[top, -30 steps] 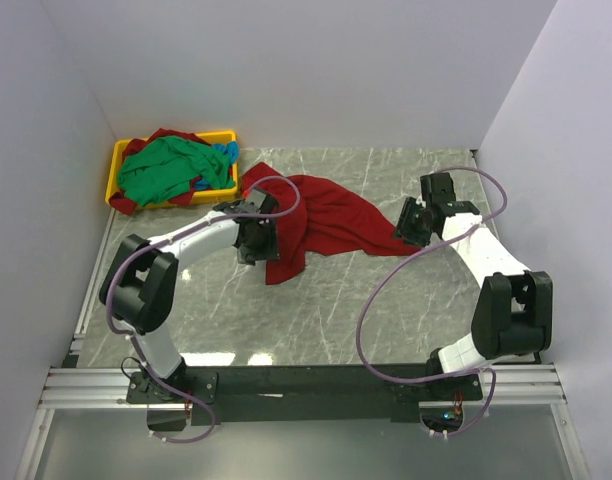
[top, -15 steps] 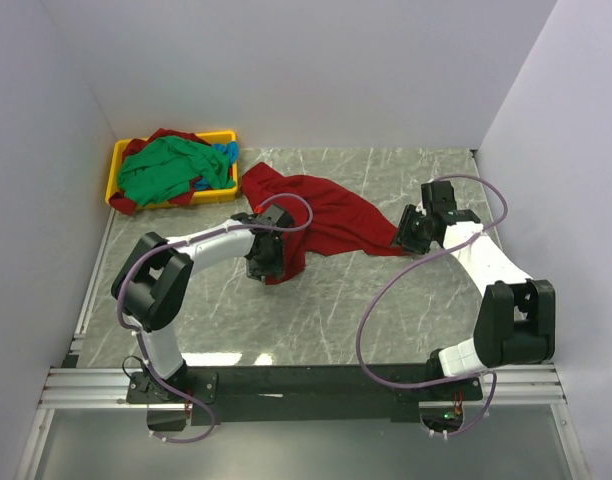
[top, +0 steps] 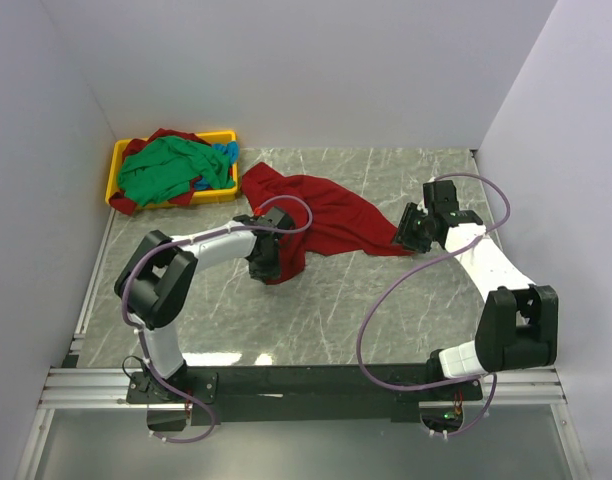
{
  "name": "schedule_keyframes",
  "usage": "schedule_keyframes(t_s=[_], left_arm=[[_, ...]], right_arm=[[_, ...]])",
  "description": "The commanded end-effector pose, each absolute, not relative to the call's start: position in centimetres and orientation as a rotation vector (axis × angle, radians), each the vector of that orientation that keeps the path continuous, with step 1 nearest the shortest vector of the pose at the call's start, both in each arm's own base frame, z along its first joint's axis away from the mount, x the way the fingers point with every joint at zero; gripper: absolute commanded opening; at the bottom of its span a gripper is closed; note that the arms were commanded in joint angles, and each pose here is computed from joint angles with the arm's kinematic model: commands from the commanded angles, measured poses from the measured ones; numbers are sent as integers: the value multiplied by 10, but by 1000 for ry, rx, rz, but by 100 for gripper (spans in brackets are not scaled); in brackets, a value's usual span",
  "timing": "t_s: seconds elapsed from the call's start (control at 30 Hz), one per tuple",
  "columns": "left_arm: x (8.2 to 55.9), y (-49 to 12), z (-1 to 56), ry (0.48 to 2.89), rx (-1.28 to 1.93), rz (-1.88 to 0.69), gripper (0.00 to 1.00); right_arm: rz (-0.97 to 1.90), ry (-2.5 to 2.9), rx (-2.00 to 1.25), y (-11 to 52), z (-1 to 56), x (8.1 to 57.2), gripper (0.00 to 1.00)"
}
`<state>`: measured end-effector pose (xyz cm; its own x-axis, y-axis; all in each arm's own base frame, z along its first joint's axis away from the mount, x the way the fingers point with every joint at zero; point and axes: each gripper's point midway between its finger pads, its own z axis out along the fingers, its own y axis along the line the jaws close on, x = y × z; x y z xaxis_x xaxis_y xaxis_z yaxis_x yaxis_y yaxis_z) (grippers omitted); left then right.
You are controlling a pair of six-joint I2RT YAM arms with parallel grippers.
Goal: Fold and stack the t-shirts
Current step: Flatten the tshirt out
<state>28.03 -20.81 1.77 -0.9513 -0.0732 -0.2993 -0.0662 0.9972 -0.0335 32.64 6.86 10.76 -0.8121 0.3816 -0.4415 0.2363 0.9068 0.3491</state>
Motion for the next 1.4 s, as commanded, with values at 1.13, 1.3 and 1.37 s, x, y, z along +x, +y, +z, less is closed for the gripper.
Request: schedule_keyframes(t_s=[1.13, 1.3, 1.37], left_arm=[[380, -55, 321, 1917, -594, 14, 0], [372, -36, 359, 1782, -636, -9, 0], [368, -34, 368, 1753, -626, -24, 0]], right_arm=[[189, 2617, 494, 46, 75, 353, 47], [149, 2617, 515, 42, 72, 364, 48], [141, 2610, 514, 41, 73, 370, 48]])
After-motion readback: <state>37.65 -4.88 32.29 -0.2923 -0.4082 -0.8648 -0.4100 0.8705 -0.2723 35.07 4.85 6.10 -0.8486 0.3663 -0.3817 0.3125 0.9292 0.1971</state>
